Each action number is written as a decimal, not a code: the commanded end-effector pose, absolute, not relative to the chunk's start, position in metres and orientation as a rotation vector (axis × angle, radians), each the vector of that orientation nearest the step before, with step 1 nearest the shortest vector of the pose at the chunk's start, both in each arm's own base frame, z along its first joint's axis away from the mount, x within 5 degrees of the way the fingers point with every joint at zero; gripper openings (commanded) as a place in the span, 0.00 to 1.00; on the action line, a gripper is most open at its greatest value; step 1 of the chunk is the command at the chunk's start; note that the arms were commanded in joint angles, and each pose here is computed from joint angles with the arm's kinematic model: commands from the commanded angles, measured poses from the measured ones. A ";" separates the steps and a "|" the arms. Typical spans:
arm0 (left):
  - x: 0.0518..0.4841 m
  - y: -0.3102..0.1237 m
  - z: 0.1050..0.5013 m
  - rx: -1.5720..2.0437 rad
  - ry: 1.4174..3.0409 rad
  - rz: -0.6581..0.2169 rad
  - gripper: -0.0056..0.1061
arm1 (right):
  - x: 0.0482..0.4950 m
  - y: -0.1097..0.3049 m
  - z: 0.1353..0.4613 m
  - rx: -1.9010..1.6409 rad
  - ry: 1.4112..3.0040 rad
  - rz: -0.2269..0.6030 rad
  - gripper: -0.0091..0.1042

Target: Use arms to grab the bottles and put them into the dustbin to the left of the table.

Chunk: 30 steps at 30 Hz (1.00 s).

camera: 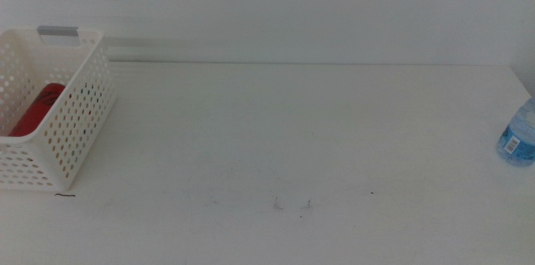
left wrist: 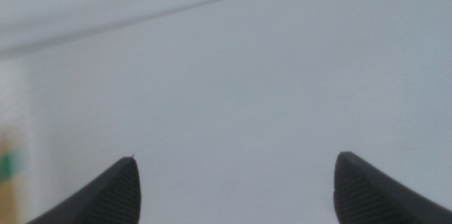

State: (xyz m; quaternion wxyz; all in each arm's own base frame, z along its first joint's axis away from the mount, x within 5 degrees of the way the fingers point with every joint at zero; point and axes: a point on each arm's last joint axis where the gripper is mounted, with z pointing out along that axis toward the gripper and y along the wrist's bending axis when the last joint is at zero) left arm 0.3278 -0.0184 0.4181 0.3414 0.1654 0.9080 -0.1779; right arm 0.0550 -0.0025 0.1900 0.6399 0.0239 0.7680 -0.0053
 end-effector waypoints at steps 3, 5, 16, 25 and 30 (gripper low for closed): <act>0.283 -0.069 0.456 0.601 2.227 -0.510 0.89 | 0.055 -0.003 0.190 0.045 1.744 -0.031 0.84; 0.262 -0.082 0.469 0.674 2.172 -0.509 0.89 | 0.055 -0.003 0.190 0.045 1.744 -0.031 0.84; 0.123 -0.088 0.477 0.741 1.960 -0.424 0.89 | 0.055 -0.003 0.190 0.045 1.744 -0.031 0.84; 0.077 -0.065 0.423 0.674 1.867 -0.500 0.89 | 0.055 -0.003 0.190 0.045 1.744 -0.031 0.84; 0.076 -0.065 0.422 0.678 1.871 -0.499 0.89 | 0.055 -0.003 0.190 0.045 1.744 -0.031 0.84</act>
